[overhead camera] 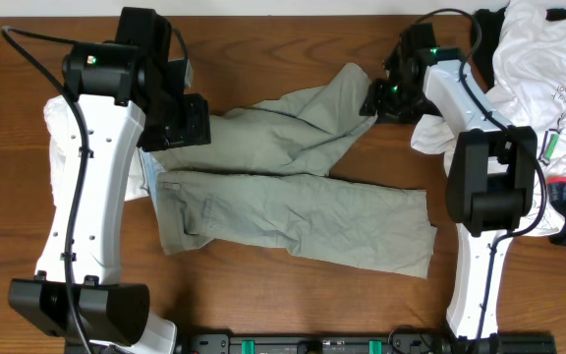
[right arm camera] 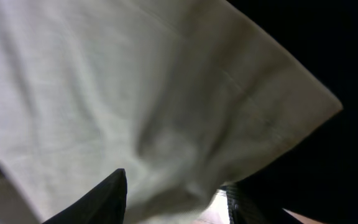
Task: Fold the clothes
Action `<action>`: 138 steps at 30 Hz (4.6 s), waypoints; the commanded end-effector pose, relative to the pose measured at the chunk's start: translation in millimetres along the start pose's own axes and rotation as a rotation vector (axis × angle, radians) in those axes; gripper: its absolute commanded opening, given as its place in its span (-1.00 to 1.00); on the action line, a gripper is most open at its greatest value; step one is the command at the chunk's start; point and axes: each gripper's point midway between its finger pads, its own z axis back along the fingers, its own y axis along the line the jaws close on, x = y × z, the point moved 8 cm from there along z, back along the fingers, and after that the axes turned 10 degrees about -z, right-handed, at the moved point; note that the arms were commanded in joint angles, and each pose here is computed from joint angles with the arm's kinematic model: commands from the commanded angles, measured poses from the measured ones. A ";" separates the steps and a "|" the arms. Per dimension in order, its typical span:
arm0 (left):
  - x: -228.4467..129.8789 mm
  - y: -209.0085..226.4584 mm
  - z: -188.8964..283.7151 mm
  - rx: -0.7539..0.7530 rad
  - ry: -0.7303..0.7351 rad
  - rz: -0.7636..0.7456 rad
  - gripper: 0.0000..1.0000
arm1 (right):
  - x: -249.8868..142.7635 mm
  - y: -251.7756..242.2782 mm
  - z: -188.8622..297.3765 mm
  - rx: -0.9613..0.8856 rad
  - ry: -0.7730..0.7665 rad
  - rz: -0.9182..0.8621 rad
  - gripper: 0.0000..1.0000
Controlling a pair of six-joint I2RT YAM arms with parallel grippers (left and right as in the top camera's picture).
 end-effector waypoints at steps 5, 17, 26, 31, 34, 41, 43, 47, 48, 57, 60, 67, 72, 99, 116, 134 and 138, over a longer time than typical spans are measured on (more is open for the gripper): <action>-1.6 2.5 -0.7 0.012 0.006 0.004 0.19 | -8.3 -6.0 -23.2 0.003 0.025 -0.061 -0.31; -1.5 2.5 -0.7 0.012 0.005 0.004 0.19 | -3.8 21.0 16.2 0.155 -0.002 -0.020 -0.92; -1.6 2.5 -0.7 0.012 0.006 0.004 0.19 | -1.1 41.6 100.0 0.138 -0.230 0.037 -0.96; -0.9 2.5 -0.7 0.012 0.002 0.003 0.19 | 7.1 42.6 111.5 0.165 -0.288 0.042 -0.97; -0.7 2.5 -0.7 0.012 0.000 0.003 0.20 | 23.6 41.5 124.1 0.205 -0.379 0.059 -0.97; -0.5 2.6 -0.7 0.013 -0.001 0.003 0.19 | 49.9 2.3 164.8 0.154 -0.540 -0.098 -0.96; -0.2 2.6 -0.7 0.013 -0.003 0.002 0.20 | 50.5 -14.7 165.5 0.100 -0.534 -0.159 -0.96; -0.1 2.6 -0.7 0.013 -0.003 0.002 0.20 | 42.8 -39.9 154.5 -0.026 -0.463 -0.199 -0.94; 0.3 2.5 -0.7 0.013 -0.006 0.002 0.20 | 40.4 -45.6 152.0 -0.074 -0.455 -0.215 -0.95; 13.2 1.6 -6.0 -0.001 -0.053 -0.003 0.39 | 23.5 -57.7 145.9 -0.187 -0.377 -0.251 -0.20; 17.7 3.1 -15.7 0.000 -0.030 0.001 0.43 | 16.2 -60.8 144.2 -0.208 -0.333 -0.261 -0.19; 39.0 7.4 -60.4 -0.019 0.041 -0.049 0.43 | 7.8 -68.6 161.4 -0.223 -0.324 -0.289 -0.18; 55.4 5.8 -101.9 -0.103 0.084 -0.086 0.44 | 1.0 -61.9 187.1 -0.197 -0.375 -0.280 -0.17; 68.9 17.4 -189.8 -0.137 0.212 -0.109 0.20 | -27.3 -50.1 219.9 -0.163 -0.361 -0.249 -0.19; 74.1 26.6 -188.9 -0.125 0.152 -0.027 0.30 | -28.0 -50.4 219.7 -0.165 -0.357 -0.251 -0.20; 58.3 22.5 -213.4 -0.212 0.244 0.004 0.01 | -28.9 -50.0 219.3 -0.159 -0.349 -0.251 -0.21; 57.6 15.6 -211.8 -0.293 0.244 -0.003 -0.88 | -29.0 -50.0 219.3 -0.160 -0.349 -0.251 -0.21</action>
